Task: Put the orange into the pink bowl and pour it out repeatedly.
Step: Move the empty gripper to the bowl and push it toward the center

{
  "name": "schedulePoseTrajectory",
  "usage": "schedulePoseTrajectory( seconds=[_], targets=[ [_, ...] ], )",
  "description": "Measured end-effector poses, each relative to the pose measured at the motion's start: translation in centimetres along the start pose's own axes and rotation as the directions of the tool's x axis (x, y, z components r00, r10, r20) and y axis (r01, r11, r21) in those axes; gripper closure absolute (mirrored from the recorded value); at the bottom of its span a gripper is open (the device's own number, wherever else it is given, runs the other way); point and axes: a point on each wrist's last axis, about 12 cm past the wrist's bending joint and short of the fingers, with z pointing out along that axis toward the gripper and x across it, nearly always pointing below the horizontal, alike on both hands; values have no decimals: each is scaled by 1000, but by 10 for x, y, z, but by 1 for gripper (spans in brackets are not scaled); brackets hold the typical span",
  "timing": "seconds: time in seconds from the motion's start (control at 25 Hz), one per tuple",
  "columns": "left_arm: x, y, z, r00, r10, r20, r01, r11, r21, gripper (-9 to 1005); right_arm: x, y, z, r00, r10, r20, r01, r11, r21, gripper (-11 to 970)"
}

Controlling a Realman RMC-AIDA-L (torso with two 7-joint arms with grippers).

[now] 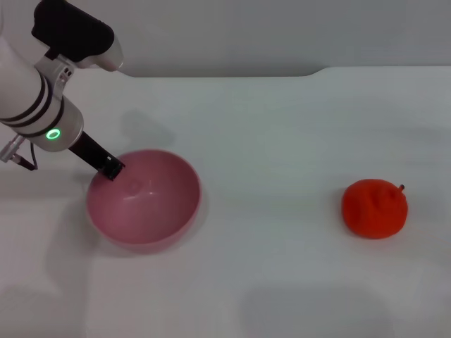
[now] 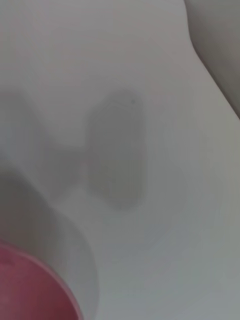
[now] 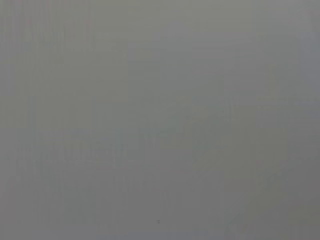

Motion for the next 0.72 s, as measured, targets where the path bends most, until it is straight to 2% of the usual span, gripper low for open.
schedulePoseTrajectory(
  seconds=[0.24, 0.32, 0.4, 0.44, 0.52, 0.56, 0.6, 0.64, 0.72],
  targets=[
    [2, 0, 0, 1000, -5, -5, 5, 1000, 3, 813, -1, 0, 0, 1000, 28, 5, -28, 1000, -6, 327],
    [2, 0, 0, 1000, -8, -5, 8, 1000, 4, 922, -3, -3, 0, 995, 103, 12, -103, 995, -11, 327],
    [2, 0, 0, 1000, -9, -6, 9, 1000, 7, 922, -9, -8, 1, 973, 231, 8, -231, 971, -55, 327],
    [2, 0, 0, 1000, -8, -7, 8, 1000, 7, 922, -14, -11, 2, 953, 302, 0, -300, 949, -95, 327],
    [2, -1, -1, 1000, -4, -12, 4, 1000, 9, 922, -26, -13, 6, 894, 447, -43, -446, 874, -194, 327],
    [2, -1, -1, 1000, -1, -13, 1, 1000, 9, 922, -47, -9, 12, 833, 538, -127, -546, 763, -346, 327],
    [1, -1, -1, 1000, 2, -13, -2, 1000, 8, 922, -47, -9, 12, 833, 538, -127, -546, 763, -346, 327],
    [1, -1, -2, 1000, 5, -12, -5, 1000, 8, 922, -58, -4, 15, 812, 552, -188, -573, 697, -430, 327],
    [0, -1, -2, 1000, 12, -10, -12, 1000, 7, 922, -78, 7, 19, 815, 509, -276, -567, 604, -560, 327]
  ],
)
